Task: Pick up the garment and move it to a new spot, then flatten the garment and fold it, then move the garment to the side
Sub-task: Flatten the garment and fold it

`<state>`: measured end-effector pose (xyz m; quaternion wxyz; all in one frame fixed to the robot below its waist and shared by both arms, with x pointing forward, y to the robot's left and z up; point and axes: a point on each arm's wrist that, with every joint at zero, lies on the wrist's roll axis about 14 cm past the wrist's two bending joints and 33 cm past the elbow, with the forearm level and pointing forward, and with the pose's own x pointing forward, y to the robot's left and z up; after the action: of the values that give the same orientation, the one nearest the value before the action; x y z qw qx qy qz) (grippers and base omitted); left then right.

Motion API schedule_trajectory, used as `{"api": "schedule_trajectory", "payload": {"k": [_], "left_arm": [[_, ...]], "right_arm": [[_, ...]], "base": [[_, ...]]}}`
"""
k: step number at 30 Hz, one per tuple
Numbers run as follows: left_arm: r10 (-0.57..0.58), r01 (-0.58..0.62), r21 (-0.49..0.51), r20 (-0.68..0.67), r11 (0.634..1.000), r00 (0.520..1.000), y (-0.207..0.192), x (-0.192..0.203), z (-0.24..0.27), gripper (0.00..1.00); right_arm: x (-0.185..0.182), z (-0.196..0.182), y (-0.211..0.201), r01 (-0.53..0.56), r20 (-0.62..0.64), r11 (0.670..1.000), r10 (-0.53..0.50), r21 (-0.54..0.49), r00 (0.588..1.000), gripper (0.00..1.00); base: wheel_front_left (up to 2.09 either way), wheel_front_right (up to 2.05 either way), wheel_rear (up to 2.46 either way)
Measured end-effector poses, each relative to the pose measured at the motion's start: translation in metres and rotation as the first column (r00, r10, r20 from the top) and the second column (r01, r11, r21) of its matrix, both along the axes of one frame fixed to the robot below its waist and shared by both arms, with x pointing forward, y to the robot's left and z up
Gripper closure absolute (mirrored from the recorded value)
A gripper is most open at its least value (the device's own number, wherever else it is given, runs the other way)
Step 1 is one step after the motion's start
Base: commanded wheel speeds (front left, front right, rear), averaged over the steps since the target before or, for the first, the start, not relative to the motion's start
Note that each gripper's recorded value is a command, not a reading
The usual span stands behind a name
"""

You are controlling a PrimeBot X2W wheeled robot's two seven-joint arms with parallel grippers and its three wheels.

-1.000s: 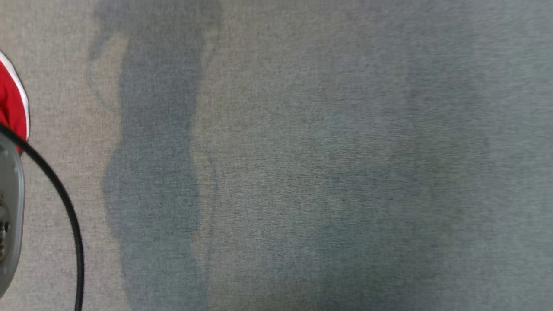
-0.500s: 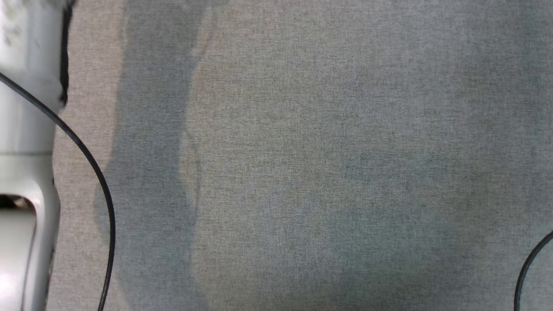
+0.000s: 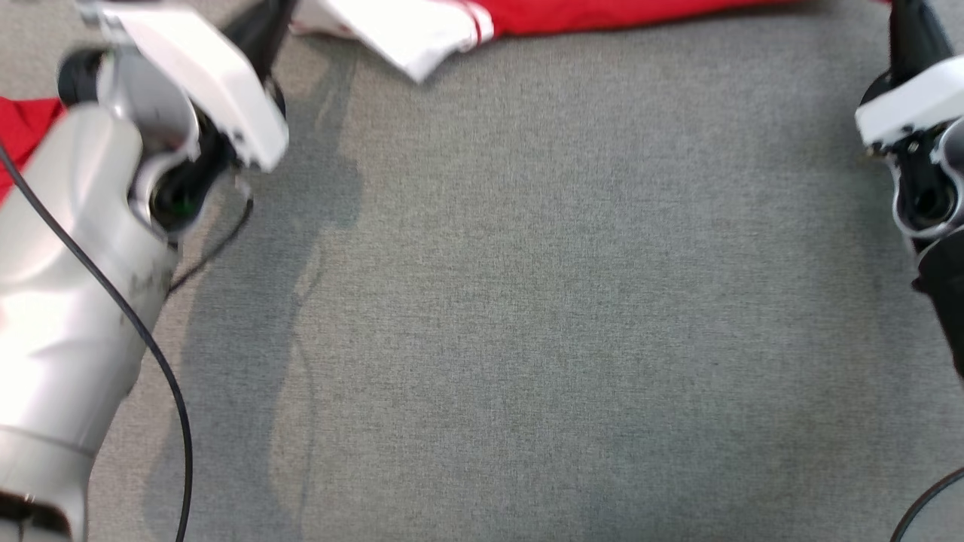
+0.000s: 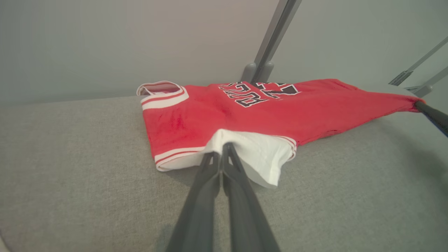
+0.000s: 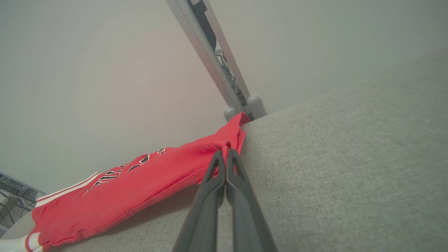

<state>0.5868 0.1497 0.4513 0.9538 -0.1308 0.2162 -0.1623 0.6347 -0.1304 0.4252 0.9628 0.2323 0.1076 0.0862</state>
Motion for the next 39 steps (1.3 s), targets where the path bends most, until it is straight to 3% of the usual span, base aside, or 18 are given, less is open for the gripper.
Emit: {"api": "schedule_trajectory", "payload": {"k": [3,16,24,30,39], "left_arm": [[-0.048,0.054,0.092,-0.07,0.994,0.996,0.007,-0.035,-0.017,1.0],[-0.178,0.212,0.24,-0.158,0.947,0.971,0.001,-0.115,-0.026,1.0],[-0.249,0.309,0.269,-0.236,0.912,0.939,-0.002,-0.156,-0.028,1.0],[-0.281,0.342,0.252,-0.249,0.905,0.927,-0.003,-0.183,-0.022,1.0],[-0.332,0.394,0.212,-0.275,0.894,0.902,-0.009,-0.221,-0.021,1.0]], "right_arm": [[-0.021,-0.004,0.001,-0.015,-0.05,1.0,0.014,-0.018,0.999,1.0],[-0.076,0.004,0.005,-0.118,-0.125,0.981,0.098,-0.156,0.987,1.0],[-0.101,0.002,0.002,-0.173,-0.183,0.963,0.136,-0.205,0.974,1.0],[-0.119,0.003,-0.006,-0.19,-0.212,0.957,0.143,-0.221,0.967,1.0],[-0.16,-0.01,-0.018,-0.264,-0.338,0.941,0.183,-0.212,0.923,1.0]], "base": [[0.0,0.0,0.0],[0.0,0.0,0.0],[0.0,0.0,0.0],[0.0,0.0,0.0],[0.0,0.0,0.0]]}}
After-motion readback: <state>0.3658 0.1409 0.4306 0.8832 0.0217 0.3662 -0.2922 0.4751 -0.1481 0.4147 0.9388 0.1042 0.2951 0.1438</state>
